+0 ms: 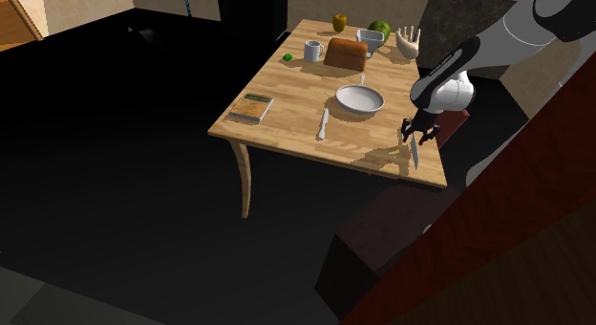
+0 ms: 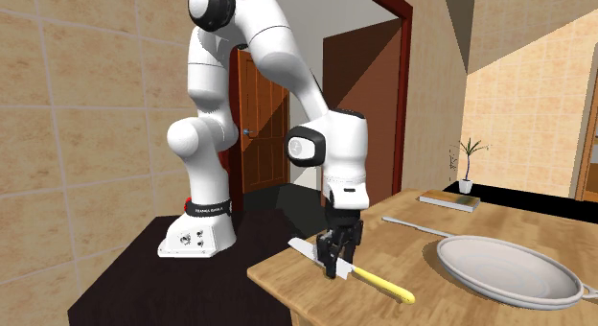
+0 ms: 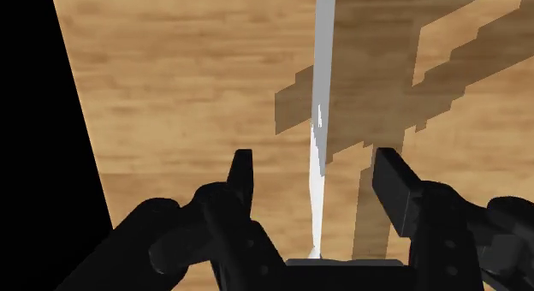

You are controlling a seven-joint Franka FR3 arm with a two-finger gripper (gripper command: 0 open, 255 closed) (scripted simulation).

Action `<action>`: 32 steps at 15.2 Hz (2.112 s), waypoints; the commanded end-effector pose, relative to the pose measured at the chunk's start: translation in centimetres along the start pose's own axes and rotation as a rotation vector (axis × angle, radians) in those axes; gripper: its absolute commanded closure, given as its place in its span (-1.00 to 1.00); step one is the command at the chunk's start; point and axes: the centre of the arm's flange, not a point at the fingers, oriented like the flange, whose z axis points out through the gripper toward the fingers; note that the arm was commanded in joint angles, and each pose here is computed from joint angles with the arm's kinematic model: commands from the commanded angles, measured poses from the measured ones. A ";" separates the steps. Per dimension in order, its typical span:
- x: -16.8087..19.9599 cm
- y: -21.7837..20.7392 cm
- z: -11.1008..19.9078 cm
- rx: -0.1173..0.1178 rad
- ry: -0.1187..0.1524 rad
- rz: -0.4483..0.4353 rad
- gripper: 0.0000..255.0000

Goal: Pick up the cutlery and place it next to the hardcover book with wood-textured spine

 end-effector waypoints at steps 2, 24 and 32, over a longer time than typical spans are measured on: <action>0.0 0.0 0.0 0.000 0.000 0.000 1.00; -0.2 0.0 -7.9 0.000 0.000 0.000 1.00; -0.3 0.0 -11.8 0.000 0.000 0.000 1.00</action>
